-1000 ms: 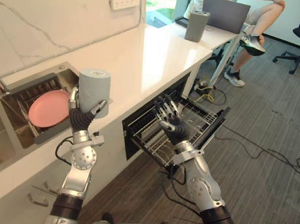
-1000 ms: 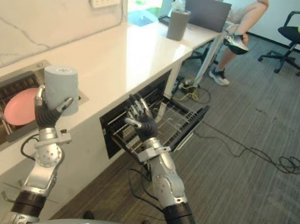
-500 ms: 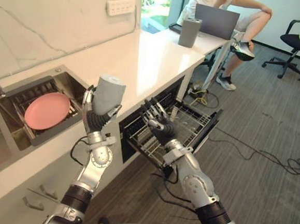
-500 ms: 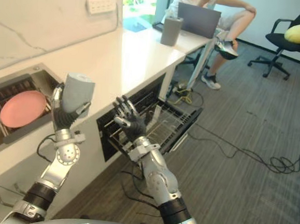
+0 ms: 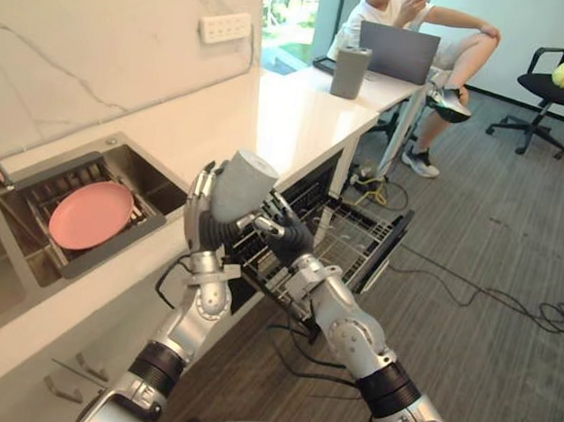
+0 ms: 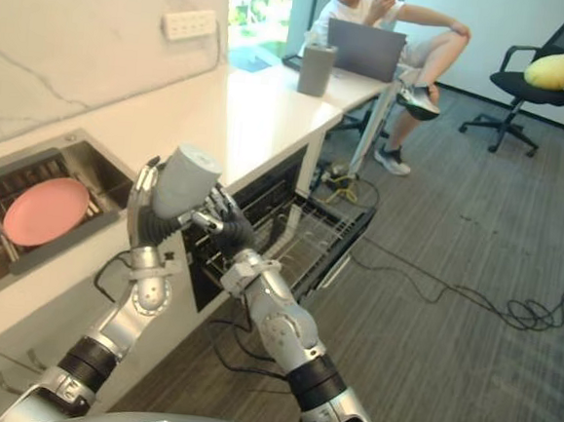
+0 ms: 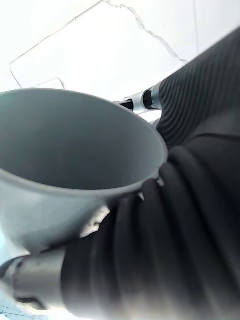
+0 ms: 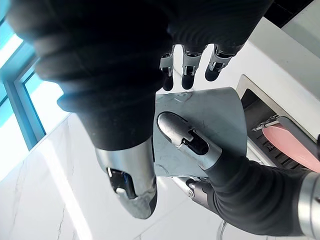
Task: Walk over to the sink, pick up the cup, carry it to the dishwasher, place the cup inside the dishwasher, then close the dishwasher door
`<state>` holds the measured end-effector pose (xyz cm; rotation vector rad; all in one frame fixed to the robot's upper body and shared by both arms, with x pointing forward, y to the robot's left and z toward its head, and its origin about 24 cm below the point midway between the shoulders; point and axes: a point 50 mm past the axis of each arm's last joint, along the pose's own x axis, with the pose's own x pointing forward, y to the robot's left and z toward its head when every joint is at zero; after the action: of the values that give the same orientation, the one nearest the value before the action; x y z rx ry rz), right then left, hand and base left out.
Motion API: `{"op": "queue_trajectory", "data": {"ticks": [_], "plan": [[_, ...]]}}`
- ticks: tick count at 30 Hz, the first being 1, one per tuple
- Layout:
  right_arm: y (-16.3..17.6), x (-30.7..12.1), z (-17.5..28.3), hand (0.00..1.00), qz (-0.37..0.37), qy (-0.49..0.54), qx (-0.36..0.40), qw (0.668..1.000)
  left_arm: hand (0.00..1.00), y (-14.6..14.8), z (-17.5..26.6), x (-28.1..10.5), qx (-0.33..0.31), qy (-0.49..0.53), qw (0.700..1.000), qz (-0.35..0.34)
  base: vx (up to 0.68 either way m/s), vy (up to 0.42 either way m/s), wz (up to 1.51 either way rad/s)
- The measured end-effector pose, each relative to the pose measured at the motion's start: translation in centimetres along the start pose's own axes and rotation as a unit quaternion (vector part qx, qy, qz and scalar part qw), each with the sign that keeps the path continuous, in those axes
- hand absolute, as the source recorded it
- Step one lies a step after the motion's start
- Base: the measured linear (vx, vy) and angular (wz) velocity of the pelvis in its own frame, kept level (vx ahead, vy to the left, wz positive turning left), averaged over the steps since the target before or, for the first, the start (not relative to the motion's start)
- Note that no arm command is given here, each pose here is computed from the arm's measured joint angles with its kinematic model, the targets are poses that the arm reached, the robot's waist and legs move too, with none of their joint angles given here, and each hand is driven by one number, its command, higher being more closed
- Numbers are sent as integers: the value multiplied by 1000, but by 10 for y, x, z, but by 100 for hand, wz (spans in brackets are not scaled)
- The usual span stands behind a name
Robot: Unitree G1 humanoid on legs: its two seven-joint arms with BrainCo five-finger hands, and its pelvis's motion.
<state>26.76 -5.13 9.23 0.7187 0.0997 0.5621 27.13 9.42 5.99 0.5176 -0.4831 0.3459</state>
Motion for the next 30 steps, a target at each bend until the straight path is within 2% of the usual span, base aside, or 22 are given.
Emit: {"op": "queue_trajectory", "data": {"ticks": [10, 11, 21, 28, 29, 30], "plan": [[0, 15, 4, 0, -60, 6, -15, 998, 100, -13, -2, -8, 20, -6, 999, -34, -5, 0, 4], [1, 18, 6, 100, -64, 3, -19, 998, 100, -13, -2, -9, 21, -7, 999, -35, 0, 0, 0], [6, 28, 15, 100, -105, -25, -22, 994, 100, -15, -3, -11, 24, -7, 999, -29, -8, -2, 6], [12, 41, 16, 100, -92, -37, 53, 994, 100, -11, 0, -3, 14, -24, 1000, 1, -7, -2, 10], [13, 41, 17, 100, -90, -41, 57, 994, 0, -10, 0, -2, 13, -27, 1000, 3, -10, -9, 12], [15, 41, 17, 100, -87, -44, 65, 993, 0, -7, -1, -1, 13, -35, 999, 3, -6, -10, 5]]}}
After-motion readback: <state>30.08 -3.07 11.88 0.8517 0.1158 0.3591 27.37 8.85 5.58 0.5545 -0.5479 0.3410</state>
